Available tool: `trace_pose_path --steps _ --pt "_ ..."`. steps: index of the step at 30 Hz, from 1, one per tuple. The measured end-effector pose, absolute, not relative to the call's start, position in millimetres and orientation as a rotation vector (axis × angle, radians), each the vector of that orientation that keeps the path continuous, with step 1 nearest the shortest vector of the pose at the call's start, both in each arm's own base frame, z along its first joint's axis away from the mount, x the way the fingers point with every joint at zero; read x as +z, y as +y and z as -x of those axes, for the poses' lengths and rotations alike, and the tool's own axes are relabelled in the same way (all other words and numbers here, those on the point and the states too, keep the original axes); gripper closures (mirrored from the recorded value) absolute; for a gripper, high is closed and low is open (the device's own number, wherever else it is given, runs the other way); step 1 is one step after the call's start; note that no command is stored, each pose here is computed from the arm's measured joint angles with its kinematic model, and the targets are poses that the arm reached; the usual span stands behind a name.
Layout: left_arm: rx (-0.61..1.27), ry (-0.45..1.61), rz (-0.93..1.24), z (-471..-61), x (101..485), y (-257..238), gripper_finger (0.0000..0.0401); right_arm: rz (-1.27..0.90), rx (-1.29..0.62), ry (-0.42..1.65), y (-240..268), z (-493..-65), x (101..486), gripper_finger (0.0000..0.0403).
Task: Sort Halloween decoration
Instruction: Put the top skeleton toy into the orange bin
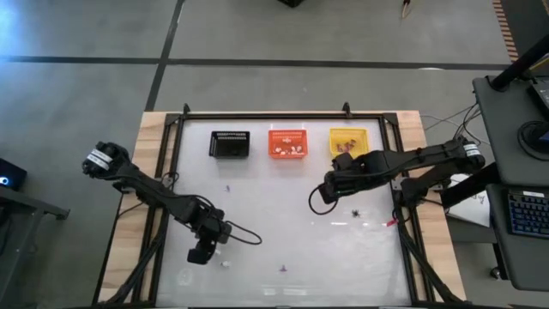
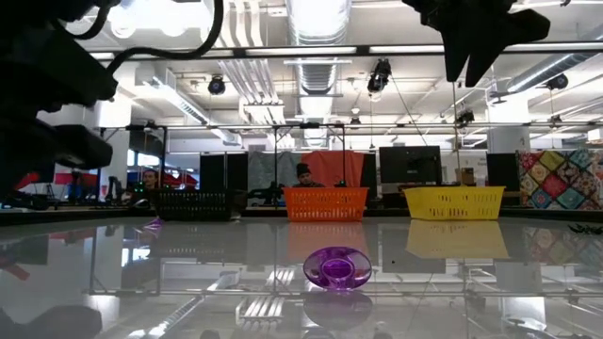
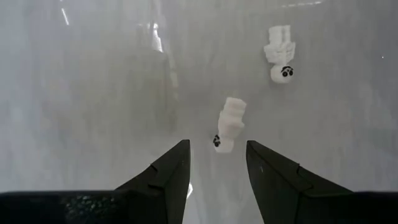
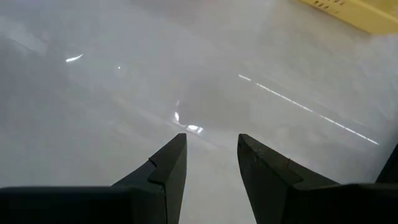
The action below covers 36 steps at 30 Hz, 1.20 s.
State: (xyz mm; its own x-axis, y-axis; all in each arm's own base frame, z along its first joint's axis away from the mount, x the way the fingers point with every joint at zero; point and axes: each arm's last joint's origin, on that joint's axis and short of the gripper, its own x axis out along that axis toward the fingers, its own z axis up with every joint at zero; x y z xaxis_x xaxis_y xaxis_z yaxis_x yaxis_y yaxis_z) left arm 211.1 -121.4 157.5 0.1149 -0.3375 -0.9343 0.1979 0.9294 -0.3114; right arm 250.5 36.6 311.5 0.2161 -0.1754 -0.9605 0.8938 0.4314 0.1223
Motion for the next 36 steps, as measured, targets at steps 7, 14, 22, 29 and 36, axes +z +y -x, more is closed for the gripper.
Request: trace_pose_path --steps 7,14,22,29,36 --pt "-0.402 1.417 0.102 -219 147 -127 0.0262 -0.820 -0.867 1.099 39 -250 311 0.0268" --pt "-0.383 1.484 0.090 -223 131 -129 0.0262 -0.822 -0.869 1.098 39 -250 311 0.0268" --pt "-0.385 1.478 0.081 -223 131 -129 0.0312 -0.822 -0.869 1.098 39 -250 311 0.0268" --pt "-0.420 1.456 0.081 -225 138 -131 0.0393 -0.807 -0.860 1.103 39 -250 311 0.0268" --pt "-0.471 1.428 0.046 -234 150 -131 0.0397 -0.787 -0.863 1.095 38 -250 311 0.0268"
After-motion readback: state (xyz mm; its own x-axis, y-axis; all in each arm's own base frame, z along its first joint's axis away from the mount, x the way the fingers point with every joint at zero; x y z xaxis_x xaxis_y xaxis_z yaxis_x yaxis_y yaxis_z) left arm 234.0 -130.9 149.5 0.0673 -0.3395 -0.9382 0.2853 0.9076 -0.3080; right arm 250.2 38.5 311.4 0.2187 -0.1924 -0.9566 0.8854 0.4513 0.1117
